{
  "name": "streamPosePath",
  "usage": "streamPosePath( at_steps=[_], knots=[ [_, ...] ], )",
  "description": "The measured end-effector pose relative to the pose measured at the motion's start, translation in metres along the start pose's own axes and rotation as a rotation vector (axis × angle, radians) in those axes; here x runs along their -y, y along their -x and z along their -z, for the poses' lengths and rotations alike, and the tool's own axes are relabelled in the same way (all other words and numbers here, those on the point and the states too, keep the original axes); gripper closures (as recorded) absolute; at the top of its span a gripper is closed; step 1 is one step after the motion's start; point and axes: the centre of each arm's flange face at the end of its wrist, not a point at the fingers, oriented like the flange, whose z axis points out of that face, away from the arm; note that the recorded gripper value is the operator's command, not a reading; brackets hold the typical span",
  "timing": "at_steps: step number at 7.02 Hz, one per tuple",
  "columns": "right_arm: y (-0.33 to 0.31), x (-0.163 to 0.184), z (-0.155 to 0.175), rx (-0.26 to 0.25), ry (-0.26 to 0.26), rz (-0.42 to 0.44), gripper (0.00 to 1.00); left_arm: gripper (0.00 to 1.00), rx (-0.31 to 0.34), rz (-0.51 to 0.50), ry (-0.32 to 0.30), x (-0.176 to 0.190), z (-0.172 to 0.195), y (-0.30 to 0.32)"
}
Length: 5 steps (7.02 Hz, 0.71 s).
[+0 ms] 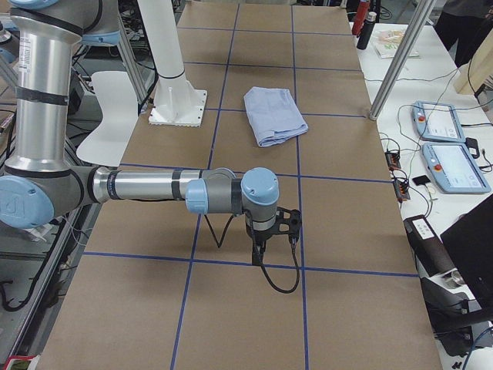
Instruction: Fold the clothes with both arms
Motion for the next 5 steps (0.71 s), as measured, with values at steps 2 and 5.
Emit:
streamPosePath(
  at_steps=[2, 5],
  knots=[
    [0.0006, 0.0001, 0.0006, 0.001, -0.002, 0.002, 0.00, 0.01, 0.000, 0.001, 0.001, -0.0001, -0.0004, 0.0004],
    [0.0016, 0.0002, 0.0016, 0.001, -0.004, 0.004, 0.00, 0.01, 0.000, 0.001, 0.001, 0.0005, -0.0008, 0.0009]
  ],
)
